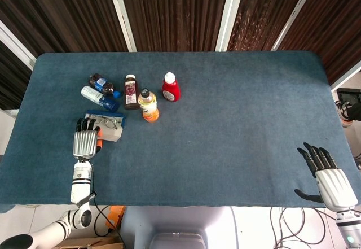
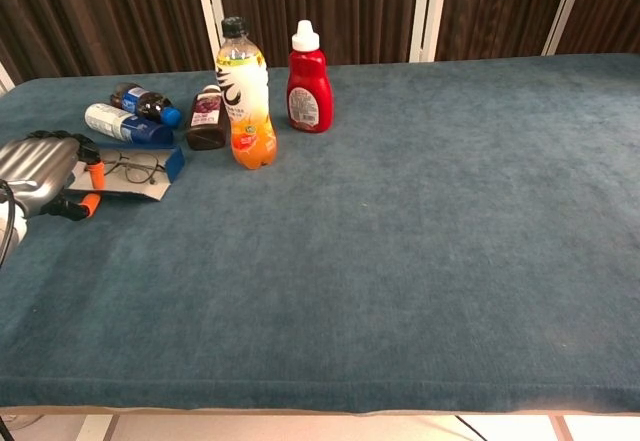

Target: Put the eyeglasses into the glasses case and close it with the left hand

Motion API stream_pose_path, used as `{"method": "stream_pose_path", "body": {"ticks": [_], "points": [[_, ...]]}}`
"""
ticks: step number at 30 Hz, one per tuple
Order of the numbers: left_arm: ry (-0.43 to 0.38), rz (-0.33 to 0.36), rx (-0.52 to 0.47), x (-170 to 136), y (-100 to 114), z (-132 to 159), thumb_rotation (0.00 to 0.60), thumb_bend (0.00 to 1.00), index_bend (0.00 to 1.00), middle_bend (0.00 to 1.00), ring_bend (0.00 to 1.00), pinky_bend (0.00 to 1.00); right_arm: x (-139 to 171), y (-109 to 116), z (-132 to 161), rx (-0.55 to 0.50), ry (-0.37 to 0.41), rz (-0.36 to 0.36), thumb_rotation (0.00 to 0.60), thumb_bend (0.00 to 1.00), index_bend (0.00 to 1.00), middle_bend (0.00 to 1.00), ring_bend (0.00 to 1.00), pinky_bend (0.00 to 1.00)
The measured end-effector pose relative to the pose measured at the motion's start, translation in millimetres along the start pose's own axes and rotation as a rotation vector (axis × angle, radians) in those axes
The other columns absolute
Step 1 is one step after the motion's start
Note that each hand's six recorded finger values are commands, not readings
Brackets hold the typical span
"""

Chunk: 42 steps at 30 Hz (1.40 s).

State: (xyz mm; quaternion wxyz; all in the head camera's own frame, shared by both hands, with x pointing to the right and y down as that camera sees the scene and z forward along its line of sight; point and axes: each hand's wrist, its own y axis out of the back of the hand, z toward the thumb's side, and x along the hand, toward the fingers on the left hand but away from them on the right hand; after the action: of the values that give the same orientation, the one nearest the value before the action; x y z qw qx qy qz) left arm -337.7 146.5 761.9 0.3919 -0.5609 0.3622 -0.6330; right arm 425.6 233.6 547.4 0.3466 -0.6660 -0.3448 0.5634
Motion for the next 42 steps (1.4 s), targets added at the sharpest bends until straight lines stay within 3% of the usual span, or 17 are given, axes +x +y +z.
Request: {"method": "stream_pose_path", "body": {"ticks": [10, 19, 26, 37, 42], "points": [[-0.034, 0.036, -0.004, -17.2, 5.6, -4.0, 0.6, 0.58, 0.68, 0.23, 0.13, 0.11, 0.9, -0.1, 0.9, -0.001, 0.004, 0.001, 0.6, 0.15, 0.0, 0.0, 0.0, 0.0], [-0.074, 0.047, -0.077, -49.3, 35.7, -13.7, 0.6, 0.58, 0.68, 0.22, 0.13, 0.11, 1.5, -2.7, 4.2, 0.005, 0.013, 0.007, 0.6, 0.15, 0.0, 0.0, 0.0, 0.0], [-0.076, -0.005, -0.065, -60.6, 59.3, -21.5, 0.6, 0.61, 0.68, 0.23, 0.13, 0.12, 1.3, -6.7, 8.5, 0.011, 0.024, 0.019, 0.6, 0.15, 0.0, 0.0, 0.0, 0.0], [-0.039, -0.133, 0.043, -42.4, 49.7, -17.0, 0.6, 0.61, 0.68, 0.23, 0.13, 0.12, 0.3, -3.2, 4.1, 0.003, 0.012, 0.01, 0.6, 0.15, 0.0, 0.0, 0.0, 0.0], [-0.042, -0.142, 0.051, -33.0, 51.1, -7.8, 0.6, 0.61, 0.68, 0.24, 0.14, 0.12, 1.0, -2.2, 3.6, 0.001, 0.012, 0.007, 0.6, 0.15, 0.0, 0.0, 0.0, 0.0]]}}
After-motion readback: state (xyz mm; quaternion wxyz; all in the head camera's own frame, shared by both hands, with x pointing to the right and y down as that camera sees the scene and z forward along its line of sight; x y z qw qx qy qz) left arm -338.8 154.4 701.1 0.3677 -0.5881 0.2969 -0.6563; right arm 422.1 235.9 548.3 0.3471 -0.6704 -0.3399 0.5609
